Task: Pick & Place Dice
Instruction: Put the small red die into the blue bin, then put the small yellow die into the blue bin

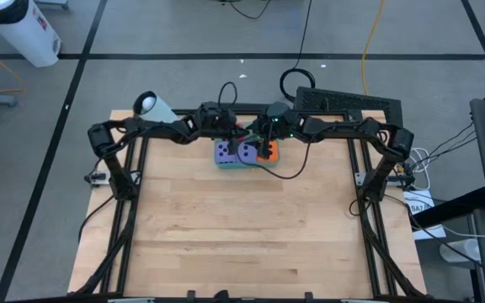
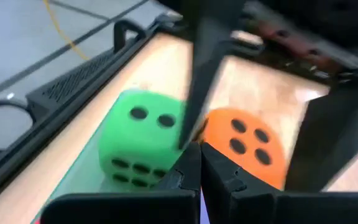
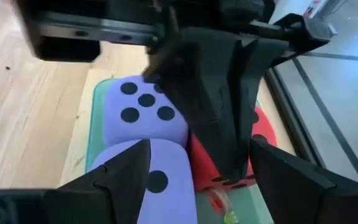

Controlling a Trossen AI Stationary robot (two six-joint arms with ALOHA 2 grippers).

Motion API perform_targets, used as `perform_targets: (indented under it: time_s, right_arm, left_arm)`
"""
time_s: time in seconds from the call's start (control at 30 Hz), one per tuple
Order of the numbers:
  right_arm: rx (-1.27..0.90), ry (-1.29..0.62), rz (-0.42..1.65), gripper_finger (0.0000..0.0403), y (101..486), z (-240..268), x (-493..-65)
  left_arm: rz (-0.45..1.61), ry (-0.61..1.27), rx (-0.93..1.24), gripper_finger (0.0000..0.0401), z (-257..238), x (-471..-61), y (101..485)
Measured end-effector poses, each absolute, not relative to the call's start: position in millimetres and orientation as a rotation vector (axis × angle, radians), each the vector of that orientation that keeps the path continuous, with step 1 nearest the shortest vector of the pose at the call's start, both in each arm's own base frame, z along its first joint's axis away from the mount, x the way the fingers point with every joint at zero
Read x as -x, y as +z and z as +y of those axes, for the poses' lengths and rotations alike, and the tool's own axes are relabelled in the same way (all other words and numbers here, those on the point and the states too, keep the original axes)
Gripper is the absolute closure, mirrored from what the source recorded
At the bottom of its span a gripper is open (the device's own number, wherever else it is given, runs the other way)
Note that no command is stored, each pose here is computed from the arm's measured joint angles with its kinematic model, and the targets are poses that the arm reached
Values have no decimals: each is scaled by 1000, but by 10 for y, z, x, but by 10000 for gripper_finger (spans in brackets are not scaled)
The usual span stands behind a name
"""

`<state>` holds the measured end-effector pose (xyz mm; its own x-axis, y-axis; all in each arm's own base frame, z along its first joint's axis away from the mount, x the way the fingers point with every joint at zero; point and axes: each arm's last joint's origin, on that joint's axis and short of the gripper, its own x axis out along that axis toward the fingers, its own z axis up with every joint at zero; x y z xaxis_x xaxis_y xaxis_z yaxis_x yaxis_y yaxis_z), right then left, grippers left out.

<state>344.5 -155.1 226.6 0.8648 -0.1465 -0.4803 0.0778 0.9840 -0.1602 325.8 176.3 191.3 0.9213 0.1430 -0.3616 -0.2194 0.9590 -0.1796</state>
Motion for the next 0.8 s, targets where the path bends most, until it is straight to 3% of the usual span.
perform_targets:
  time_s: [0.2, 0.33, 0.57, 0.8]
  right_arm:
    - [140, -121, 508, 140, 2290, -1546, -3436]
    - [94, -118, 500, 140, 2316, -1613, -3383]
    - [-55, -38, 370, 140, 2521, -1757, -3032]
    - [-26, -21, 197, 173, 2544, -1433, -2712]
  left_arm:
    - [392, 182, 227, 393, 1772, -3216, 1906]
    - [358, 142, 167, 397, 1650, -3119, 2214]
    - [247, 206, 25, 399, 1240, -2475, 2599]
    - [190, 234, 98, 399, 903, -1840, 2302]
